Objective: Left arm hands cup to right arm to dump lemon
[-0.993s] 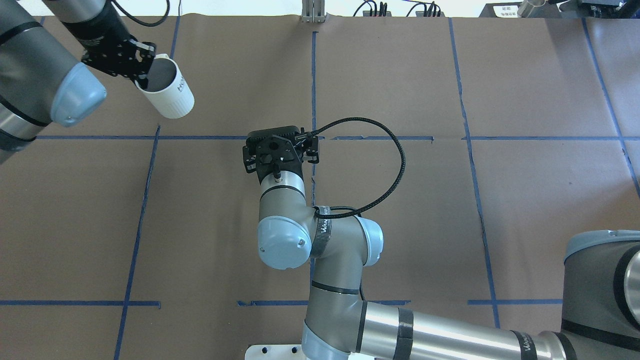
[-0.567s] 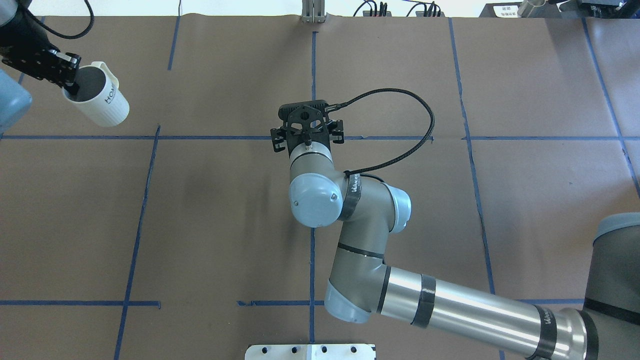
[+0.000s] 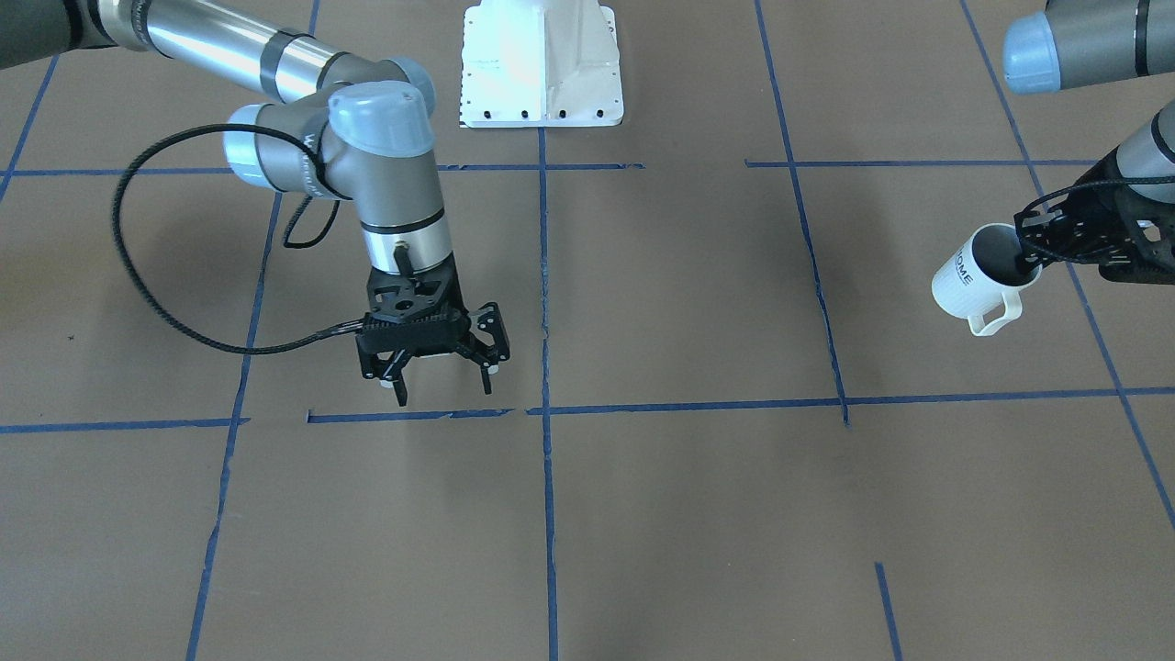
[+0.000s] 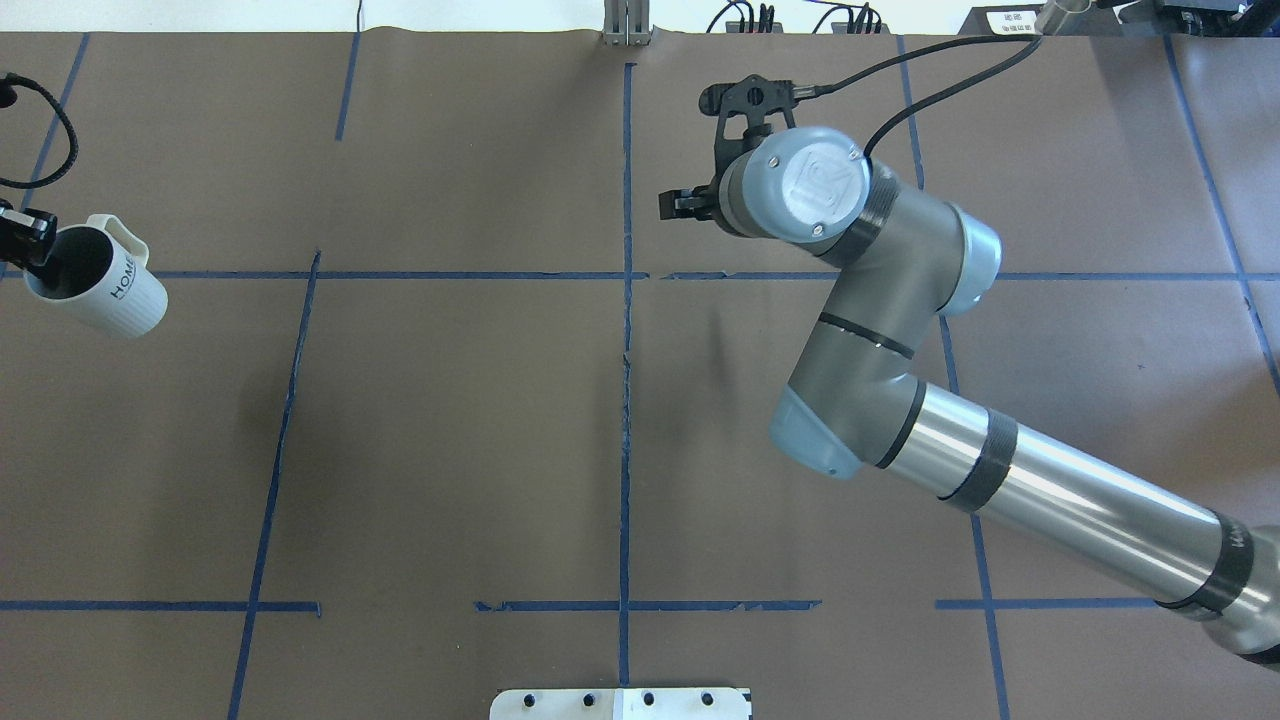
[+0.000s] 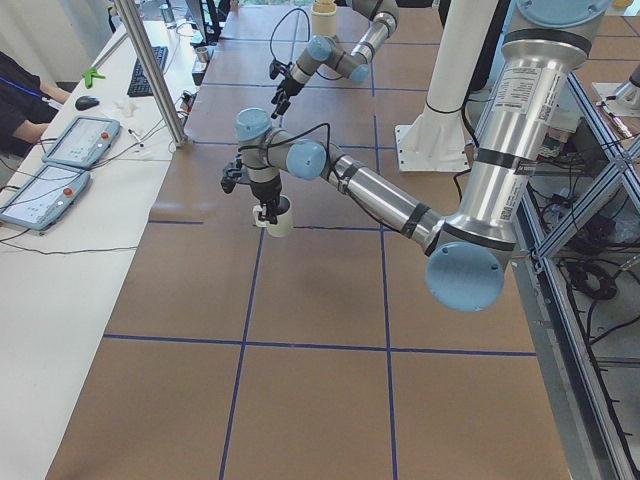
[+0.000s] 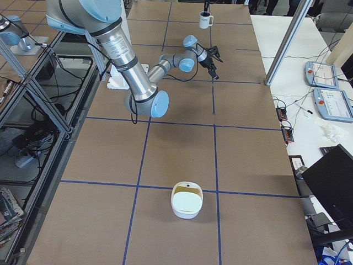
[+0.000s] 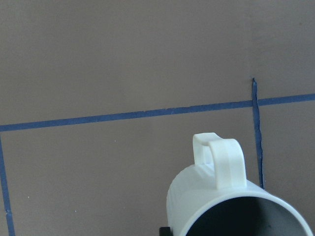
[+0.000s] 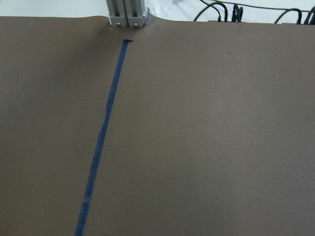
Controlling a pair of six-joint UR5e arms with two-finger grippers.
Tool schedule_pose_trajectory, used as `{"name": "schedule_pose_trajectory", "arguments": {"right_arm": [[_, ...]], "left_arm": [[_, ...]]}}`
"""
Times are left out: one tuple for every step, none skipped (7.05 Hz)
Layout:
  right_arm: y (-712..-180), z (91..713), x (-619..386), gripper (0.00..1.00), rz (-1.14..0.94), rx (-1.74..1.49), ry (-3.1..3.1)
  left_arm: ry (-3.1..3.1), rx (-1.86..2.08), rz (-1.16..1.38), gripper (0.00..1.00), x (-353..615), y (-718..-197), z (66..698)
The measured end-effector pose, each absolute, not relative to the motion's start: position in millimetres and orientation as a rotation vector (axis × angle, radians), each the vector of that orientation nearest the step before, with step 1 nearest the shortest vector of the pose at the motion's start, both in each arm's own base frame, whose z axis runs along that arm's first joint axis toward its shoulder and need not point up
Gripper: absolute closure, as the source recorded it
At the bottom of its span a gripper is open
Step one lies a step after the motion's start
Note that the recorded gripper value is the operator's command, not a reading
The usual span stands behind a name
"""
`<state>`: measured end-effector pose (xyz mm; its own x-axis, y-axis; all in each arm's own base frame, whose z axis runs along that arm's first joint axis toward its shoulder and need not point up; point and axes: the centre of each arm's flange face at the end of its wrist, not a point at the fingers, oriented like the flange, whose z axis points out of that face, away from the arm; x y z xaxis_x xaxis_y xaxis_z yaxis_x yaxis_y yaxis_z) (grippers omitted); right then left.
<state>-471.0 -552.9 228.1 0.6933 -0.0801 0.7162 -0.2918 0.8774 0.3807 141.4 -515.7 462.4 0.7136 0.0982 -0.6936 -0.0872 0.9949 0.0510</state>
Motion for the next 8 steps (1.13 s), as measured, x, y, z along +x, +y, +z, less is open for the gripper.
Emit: {"name": "schedule_pose_trajectory", "arguments": {"right_arm": [[-572,236,-434,0.0,0.121,0.407,-0.817],[-589,243,-395,0.0,0.115,0.334,-0.824],[-597,251,-354,0.0,0.075,0.301,-0.821],[-599,261,-318,0.0,0.018,0.292,-0.808],[-602,266,-288,0.0,-0.025,0.285,-0.797],[-606,271,-265,0.0,-0.056,0.278,-0.795],[-609,277,-249,0.0,-0.076,0.274,-0.795],[-610,281,-241,0.0,-0.085,0.272,-0.796]], "left_arm": [[0.77,0.014,0.102,1.0,140,-510,481],[0.769,0.006,0.098,1.0,141,-507,493],[0.77,0.001,0.095,1.0,143,-505,501],[0.775,0.007,0.091,1.0,145,-503,513],[0.786,0.018,0.078,1.0,150,-502,527],[0.798,0.028,0.063,0.97,163,-500,542],[0.801,0.033,0.057,0.81,180,-497,558],[0.802,0.033,0.064,0.13,193,-495,565]]}}
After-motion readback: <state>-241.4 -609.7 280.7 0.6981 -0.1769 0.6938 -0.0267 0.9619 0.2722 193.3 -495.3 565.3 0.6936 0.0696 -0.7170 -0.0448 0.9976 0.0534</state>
